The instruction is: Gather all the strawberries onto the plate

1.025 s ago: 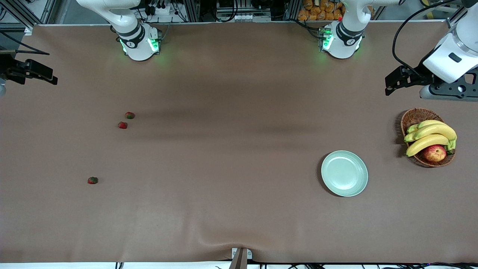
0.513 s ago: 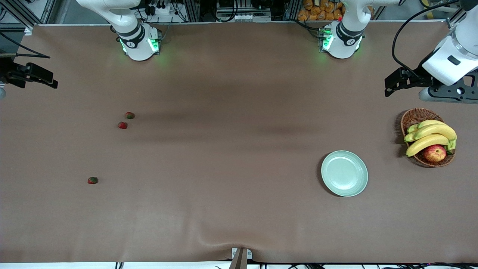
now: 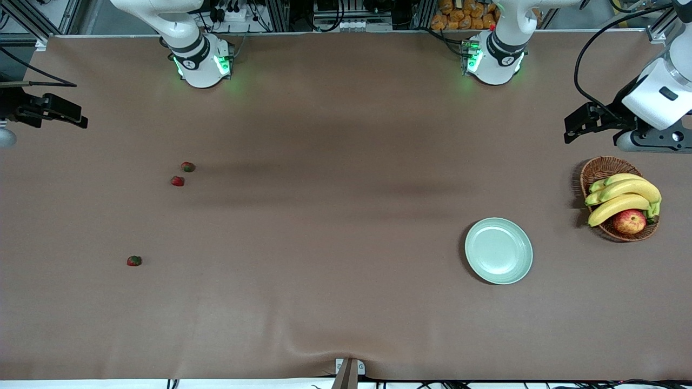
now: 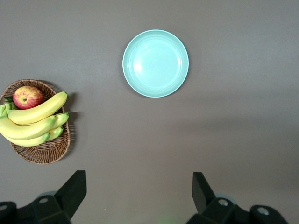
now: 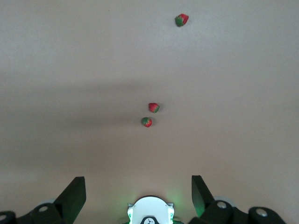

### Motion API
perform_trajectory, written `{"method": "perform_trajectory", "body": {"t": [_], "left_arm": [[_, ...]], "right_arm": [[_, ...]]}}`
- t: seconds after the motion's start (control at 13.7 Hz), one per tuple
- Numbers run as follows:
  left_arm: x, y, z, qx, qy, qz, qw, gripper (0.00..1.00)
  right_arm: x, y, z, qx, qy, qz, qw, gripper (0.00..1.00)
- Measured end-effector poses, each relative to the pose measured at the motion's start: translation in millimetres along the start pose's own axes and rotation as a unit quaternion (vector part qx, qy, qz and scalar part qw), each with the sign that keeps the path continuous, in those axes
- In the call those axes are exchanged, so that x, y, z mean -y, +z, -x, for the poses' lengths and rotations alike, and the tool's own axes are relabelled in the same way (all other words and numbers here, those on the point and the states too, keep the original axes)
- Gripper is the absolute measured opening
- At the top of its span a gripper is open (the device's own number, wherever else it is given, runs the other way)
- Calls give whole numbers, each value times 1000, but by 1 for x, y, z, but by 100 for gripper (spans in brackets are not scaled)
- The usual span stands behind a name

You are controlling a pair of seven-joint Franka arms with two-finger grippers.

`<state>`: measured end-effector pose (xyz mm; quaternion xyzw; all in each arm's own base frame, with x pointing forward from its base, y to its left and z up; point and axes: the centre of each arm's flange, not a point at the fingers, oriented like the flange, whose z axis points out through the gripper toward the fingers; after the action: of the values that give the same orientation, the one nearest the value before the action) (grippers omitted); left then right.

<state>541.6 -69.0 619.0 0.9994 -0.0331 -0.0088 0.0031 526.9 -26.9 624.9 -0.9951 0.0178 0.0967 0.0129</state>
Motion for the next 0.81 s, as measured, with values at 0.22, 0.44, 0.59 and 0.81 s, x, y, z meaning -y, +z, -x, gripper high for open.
{"method": "perform_trajectory", "body": {"t": [0.22, 0.44, 0.59, 0.81], "left_arm": [[0, 3, -2, 3, 0, 0, 1000, 100], [-1, 9, -5, 8, 1, 0, 1000, 100], [-1, 10, -5, 9, 1, 0, 1000, 100], [-1, 10, -5, 9, 1, 0, 1000, 100]], "right_arm": [[3, 1, 0, 4, 13, -5, 1000, 100], [3, 2, 1, 8, 19, -7, 1000, 100], [4, 2, 2, 10, 19, -7, 1000, 100], [5, 2, 2, 10, 19, -7, 1000, 100]]}}
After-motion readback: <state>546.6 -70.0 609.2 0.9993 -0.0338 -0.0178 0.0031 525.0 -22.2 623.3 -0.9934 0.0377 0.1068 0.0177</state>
